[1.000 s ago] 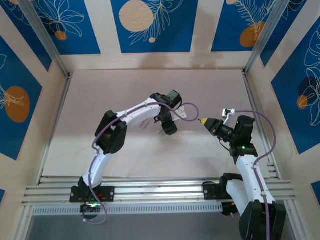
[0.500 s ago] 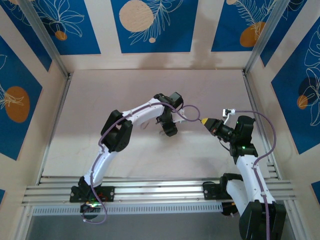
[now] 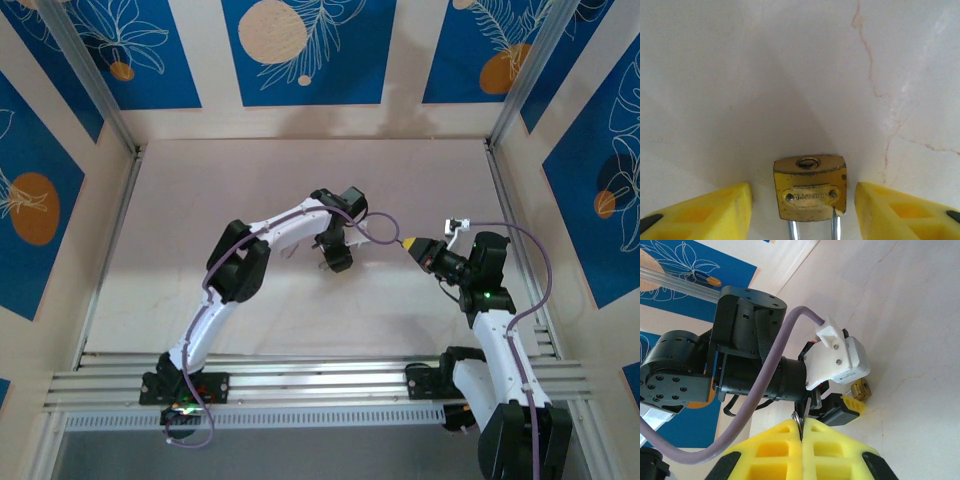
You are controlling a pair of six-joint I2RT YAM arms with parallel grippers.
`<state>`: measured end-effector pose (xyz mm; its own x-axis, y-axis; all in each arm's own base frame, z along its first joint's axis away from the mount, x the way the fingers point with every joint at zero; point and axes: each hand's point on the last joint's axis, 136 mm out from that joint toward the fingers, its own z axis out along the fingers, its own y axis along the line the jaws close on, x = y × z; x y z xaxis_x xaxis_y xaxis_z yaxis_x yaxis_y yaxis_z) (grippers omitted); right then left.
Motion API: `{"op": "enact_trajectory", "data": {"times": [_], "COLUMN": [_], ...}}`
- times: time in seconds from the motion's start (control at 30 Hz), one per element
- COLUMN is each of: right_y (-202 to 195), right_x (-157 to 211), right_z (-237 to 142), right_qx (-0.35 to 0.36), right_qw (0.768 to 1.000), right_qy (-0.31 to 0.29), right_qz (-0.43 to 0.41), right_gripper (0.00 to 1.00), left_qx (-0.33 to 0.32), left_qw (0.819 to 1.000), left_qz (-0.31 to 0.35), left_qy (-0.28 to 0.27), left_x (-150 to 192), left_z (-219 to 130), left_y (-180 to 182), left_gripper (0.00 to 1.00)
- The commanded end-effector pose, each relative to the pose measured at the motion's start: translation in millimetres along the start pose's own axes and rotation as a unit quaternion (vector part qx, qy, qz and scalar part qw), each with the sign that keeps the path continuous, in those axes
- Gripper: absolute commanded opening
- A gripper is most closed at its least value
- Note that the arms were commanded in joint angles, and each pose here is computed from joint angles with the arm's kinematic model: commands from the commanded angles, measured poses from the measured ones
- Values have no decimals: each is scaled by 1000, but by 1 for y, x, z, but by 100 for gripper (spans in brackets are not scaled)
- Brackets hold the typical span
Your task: Unlock with the key
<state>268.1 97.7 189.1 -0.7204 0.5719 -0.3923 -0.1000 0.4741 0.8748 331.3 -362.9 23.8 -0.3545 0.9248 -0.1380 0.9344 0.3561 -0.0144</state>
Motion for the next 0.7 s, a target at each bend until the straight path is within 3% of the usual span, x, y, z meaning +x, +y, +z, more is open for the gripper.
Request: {"op": "enact_trajectory", "data": {"times": [0.0,0.27,0.67], "right_y": [5,7,4], "right_x": [2,2,4], "right_z": [-2,-4,-3], "right_qx": [-7,-5,-4], "right_qw": [1000,1000,1000], "right_qy": [5,5,6], "right_qz": [-12,-17,-16], "right_gripper": [0,0,0], "left_qx": [11,12,-15], "left_qw": [1000,1000,999], "left_qz": [-11,-17,-13], "left_qy": [19,13,-51], "left_x": [6,3,-4], "left_z": [11,12,-7], "left_y": [0,1,3], "left_gripper": [52,36,30]}}
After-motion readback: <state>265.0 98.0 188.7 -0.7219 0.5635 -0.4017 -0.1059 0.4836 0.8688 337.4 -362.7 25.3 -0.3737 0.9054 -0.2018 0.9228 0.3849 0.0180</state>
